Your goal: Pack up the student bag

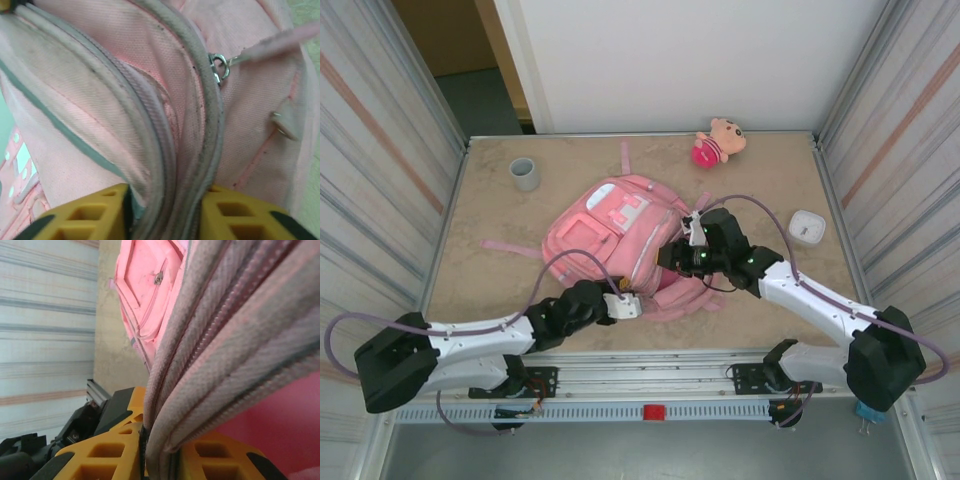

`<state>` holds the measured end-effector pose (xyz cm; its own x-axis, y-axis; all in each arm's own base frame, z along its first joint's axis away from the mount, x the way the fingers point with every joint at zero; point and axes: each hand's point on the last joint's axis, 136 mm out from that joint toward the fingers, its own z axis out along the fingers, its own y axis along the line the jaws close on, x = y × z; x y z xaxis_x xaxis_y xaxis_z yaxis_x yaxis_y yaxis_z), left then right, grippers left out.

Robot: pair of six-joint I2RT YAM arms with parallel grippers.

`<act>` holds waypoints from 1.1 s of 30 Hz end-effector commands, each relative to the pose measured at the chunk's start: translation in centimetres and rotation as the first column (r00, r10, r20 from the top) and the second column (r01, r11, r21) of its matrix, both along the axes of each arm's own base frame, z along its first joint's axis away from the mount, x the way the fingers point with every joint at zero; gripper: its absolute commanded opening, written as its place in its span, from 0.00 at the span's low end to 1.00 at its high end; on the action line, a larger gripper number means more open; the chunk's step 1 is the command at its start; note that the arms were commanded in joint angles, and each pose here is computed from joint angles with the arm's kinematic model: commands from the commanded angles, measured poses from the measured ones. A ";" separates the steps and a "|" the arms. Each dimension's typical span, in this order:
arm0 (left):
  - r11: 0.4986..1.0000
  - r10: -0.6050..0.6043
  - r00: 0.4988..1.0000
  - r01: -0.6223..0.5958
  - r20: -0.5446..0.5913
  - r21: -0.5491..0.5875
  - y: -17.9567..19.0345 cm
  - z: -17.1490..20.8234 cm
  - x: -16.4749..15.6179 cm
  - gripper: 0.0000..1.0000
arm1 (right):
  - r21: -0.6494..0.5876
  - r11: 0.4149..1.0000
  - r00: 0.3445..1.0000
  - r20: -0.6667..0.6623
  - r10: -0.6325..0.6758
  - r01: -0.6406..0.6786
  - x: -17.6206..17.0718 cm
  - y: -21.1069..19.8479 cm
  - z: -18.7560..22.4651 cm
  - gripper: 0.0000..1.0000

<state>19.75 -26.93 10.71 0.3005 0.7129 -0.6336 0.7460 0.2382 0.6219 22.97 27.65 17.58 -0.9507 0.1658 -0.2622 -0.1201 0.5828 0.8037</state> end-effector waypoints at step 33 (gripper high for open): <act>0.966 -0.091 0.936 0.000 -0.340 -0.260 -0.5 3.5 -1.6 0.06 | -0.415 0.899 0.934 0.249 0.257 -0.137 -7.5 3.6 -2.1 0.48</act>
<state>19.02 -25.82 12.34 0.1037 0.6001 -0.7932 0.8789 0.3181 0.3555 14.38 29.50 13.70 -0.8540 -0.2107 -0.4756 -0.4317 0.7973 0.4218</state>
